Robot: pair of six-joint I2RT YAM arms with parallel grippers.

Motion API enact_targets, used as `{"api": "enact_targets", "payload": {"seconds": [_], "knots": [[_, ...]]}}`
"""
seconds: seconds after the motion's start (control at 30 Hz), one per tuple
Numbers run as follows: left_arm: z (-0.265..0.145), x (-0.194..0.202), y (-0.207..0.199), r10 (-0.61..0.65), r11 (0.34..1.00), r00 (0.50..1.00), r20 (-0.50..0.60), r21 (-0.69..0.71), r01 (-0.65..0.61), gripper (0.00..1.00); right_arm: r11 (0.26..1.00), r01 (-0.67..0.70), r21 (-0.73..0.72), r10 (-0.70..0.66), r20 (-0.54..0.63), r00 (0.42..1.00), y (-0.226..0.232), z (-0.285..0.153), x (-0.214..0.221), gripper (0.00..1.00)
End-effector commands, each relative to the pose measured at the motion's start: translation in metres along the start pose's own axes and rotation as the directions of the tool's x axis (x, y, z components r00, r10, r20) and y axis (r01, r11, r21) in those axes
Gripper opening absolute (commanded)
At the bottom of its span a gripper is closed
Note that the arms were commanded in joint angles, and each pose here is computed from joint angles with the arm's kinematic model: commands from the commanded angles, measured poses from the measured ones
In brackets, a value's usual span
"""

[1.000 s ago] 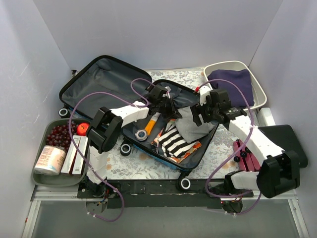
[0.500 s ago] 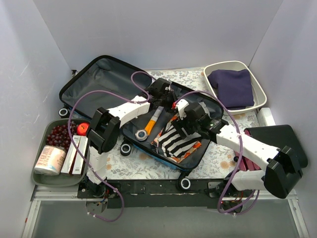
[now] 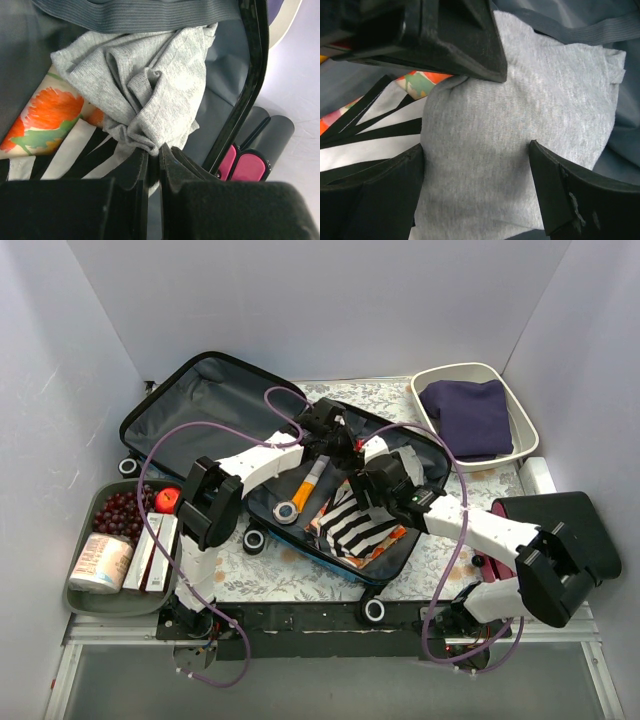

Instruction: Open, take out, and arrange the luggage

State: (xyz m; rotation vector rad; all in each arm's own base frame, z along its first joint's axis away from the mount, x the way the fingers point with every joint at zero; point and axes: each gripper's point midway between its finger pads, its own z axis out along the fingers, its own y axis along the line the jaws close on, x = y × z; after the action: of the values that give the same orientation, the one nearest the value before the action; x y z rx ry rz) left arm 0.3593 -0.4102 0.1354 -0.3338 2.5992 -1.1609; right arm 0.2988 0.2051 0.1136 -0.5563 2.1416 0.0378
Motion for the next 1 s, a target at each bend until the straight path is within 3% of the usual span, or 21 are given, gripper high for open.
{"api": "enact_targets", "payload": {"seconds": [0.0,0.17,0.37,0.67,0.73,0.77,0.87,0.93,0.97], "knots": [[-0.012,-0.003,-0.032,-0.008,0.999,1.000,0.011,0.042,0.007,0.00,0.998,-0.044,0.037,0.042,0.043,0.998,0.001,0.012,-0.004,0.89],[-0.011,0.000,-0.033,-0.007,0.999,1.000,0.007,0.036,0.007,0.00,0.984,-0.061,0.167,0.052,0.060,0.997,-0.019,0.019,-0.004,0.86],[-0.009,-0.003,-0.025,-0.001,1.000,1.000,0.027,0.005,0.001,0.00,0.974,-0.102,0.201,0.081,0.109,0.991,-0.027,0.013,-0.014,0.70],[-0.012,-0.007,-0.031,0.019,1.000,0.999,0.038,0.007,-0.019,0.00,0.963,-0.111,0.245,0.098,0.063,0.993,-0.053,0.015,-0.005,0.25],[-0.010,-0.007,-0.031,0.026,1.000,0.999,0.033,0.008,-0.027,0.00,0.965,-0.092,0.246,0.078,0.067,0.995,-0.058,0.013,-0.009,0.02],[-0.010,-0.007,-0.034,0.028,1.000,0.999,0.030,0.014,-0.028,0.00,0.964,-0.083,0.251,0.066,0.077,0.995,-0.060,0.010,-0.013,0.01],[-0.016,-0.009,-0.044,0.051,0.998,0.998,0.031,0.042,-0.052,0.42,0.962,-0.073,0.264,0.043,0.119,0.992,-0.069,-0.001,-0.030,0.01],[-0.027,-0.012,-0.058,0.080,0.993,0.996,0.047,0.083,-0.084,0.84,0.962,-0.019,0.274,-0.018,0.130,0.991,-0.074,-0.008,-0.040,0.01],[-0.032,-0.014,-0.065,0.089,0.990,0.994,0.062,0.103,-0.095,0.91,0.959,-0.010,0.283,-0.032,0.143,0.989,-0.077,-0.014,-0.046,0.01]]}}
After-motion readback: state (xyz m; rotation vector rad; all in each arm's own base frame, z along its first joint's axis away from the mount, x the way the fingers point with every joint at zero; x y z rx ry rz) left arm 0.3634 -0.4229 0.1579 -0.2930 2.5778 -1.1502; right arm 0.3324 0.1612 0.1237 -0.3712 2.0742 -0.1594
